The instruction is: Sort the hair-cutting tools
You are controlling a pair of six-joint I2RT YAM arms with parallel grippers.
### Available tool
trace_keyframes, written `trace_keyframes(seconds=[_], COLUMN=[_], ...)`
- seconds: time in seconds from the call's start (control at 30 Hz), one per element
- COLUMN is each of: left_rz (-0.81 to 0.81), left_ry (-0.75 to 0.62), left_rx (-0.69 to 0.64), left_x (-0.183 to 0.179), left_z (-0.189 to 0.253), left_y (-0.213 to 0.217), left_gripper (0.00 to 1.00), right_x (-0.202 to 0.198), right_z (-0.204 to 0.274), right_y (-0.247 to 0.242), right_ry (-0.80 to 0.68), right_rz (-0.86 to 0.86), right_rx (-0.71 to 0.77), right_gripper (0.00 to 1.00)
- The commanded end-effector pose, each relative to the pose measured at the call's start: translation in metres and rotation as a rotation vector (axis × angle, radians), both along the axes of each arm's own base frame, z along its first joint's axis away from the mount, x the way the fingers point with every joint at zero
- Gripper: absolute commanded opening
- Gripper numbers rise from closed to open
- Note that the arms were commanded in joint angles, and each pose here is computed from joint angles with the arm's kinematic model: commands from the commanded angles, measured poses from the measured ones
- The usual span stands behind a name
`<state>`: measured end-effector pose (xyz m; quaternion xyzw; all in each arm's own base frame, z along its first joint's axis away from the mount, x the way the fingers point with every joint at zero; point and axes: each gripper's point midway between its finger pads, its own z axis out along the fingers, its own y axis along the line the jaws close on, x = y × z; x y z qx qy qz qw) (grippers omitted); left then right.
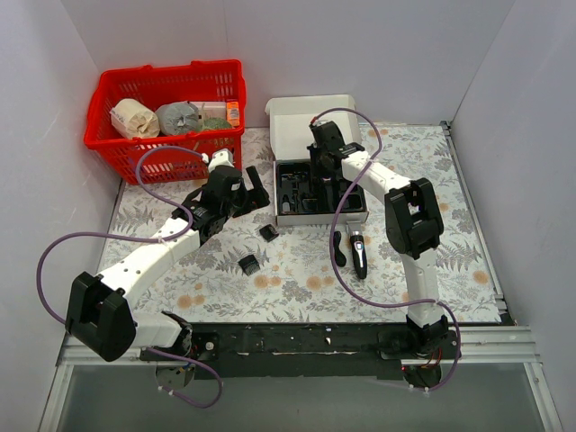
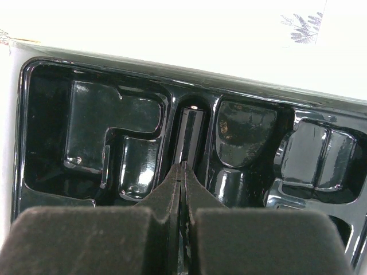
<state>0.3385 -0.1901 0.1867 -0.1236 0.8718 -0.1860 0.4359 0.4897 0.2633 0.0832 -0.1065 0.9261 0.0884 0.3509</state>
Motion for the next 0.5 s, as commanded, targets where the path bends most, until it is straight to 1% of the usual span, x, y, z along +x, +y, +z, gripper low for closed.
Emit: trace_keyframes(seconds=[0.0, 0.27, 0.47], left_rz=[0.005, 0.007, 0.003], left_ry=[-0.031, -0.041, -0.037], left_rx=[0.002, 0.002, 0.002], left_x=[-0.005, -0.007, -0.006], left_z=[0.011, 0.016, 0.017], left_y=[0.006, 0.008, 0.007], left_gripper=[0.98, 0.98, 0.98], right_x=[0.003, 0.002, 0.003], right_z=[-0.021, -0.041, -0.037], right_y=[0.002, 0.001, 0.000], right_ry=[0.006, 0.032, 0.021], right_rz=[-0.002, -0.003, -0.005], right_rx=[-0.024, -0.039, -0.040], right_gripper=[0.01, 0.01, 0.01])
